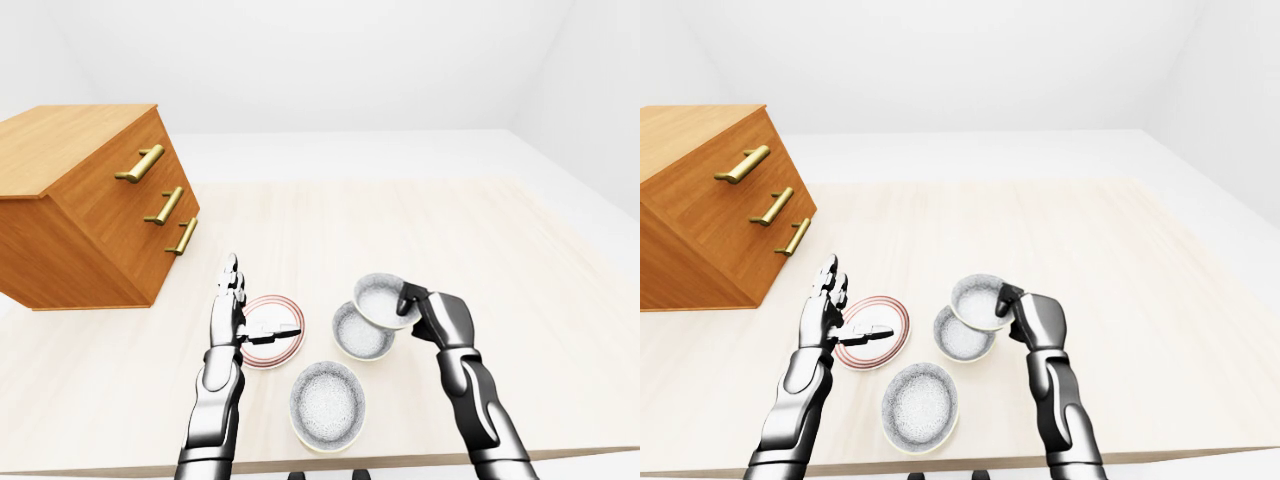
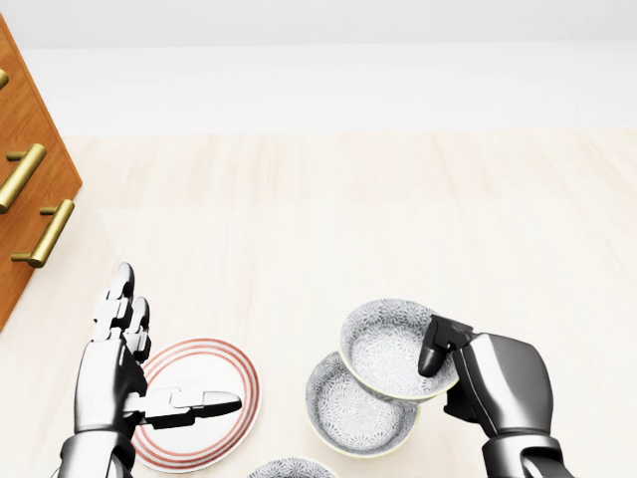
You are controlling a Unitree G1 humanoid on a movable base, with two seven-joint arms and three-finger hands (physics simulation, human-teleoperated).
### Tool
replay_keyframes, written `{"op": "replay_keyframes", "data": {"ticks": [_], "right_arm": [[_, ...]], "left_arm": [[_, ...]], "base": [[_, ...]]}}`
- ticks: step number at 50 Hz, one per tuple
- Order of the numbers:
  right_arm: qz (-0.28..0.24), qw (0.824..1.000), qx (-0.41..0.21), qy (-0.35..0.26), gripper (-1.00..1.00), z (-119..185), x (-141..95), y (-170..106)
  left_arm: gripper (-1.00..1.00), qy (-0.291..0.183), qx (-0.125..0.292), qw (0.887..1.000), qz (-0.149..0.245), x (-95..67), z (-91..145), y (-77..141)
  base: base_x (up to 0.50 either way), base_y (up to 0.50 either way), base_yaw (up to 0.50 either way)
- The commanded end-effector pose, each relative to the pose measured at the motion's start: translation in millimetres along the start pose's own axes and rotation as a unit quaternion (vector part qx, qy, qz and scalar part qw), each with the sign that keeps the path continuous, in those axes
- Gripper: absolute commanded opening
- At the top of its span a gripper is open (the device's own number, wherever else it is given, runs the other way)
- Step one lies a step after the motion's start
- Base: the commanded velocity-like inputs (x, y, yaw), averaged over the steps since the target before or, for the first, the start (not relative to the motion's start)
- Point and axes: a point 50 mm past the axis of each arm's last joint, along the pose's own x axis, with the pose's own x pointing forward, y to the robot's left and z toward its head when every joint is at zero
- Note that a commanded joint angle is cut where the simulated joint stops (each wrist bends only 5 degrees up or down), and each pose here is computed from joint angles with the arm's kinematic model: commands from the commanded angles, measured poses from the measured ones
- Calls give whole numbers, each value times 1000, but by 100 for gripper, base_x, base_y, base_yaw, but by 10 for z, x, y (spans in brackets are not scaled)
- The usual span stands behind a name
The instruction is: Stack the bowl at the front on the bowl in the middle.
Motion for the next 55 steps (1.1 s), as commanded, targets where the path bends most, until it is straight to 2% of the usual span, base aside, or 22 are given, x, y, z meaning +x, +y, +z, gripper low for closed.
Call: {"op": "replay_keyframes", "data": {"ticks": [1,21,44,55], "right_arm": [[7,995,97,25,-100,-40,-3,92],[-5,995,102,12,-100,35,1,65],[19,992,124,15,-100,69,-155,111],[14,995,98,24,-100,13,-132,170]], "left_arm": [[100,0,0,1000,0,5,2,-1],[100,-1,1,1000,-2,-4,-11,-5],[100,-1,1,1000,-3,-5,0,-9],[100,-1,1,1000,-3,-8,-5,-12]], "base": [[0,0,0],[0,0,0],[0,0,0],[0,0,0]]}}
